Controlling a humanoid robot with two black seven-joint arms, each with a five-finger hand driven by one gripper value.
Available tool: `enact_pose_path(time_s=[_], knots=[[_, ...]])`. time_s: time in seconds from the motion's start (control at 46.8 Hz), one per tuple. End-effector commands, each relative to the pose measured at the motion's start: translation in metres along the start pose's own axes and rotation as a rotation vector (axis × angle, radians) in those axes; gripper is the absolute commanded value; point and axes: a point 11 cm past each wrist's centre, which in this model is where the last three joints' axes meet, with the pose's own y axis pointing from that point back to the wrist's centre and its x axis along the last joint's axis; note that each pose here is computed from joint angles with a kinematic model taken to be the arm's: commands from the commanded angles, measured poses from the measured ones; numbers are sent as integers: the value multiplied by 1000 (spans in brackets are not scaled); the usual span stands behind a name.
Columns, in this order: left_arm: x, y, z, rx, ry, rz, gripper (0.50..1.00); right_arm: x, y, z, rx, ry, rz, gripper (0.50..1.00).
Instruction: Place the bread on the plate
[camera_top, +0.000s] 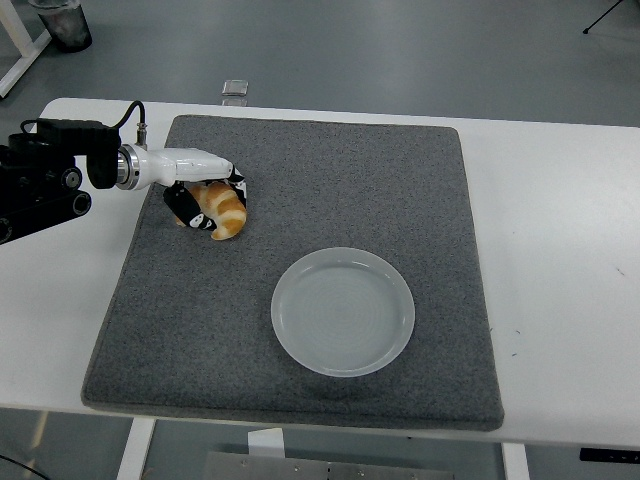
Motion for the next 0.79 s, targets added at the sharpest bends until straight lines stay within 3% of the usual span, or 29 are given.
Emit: enact_pose_path(time_s=[0.0, 0.342, 0.769], knots=[[2, 0, 1, -3, 4, 6, 500, 0, 0, 0, 0, 0, 0, 952], [51, 6, 17, -53, 52, 144, 500, 0, 0, 0, 0, 0, 0, 952], [158, 55, 34, -113, 116, 316, 500, -1, 0, 0, 0, 0, -1, 952]])
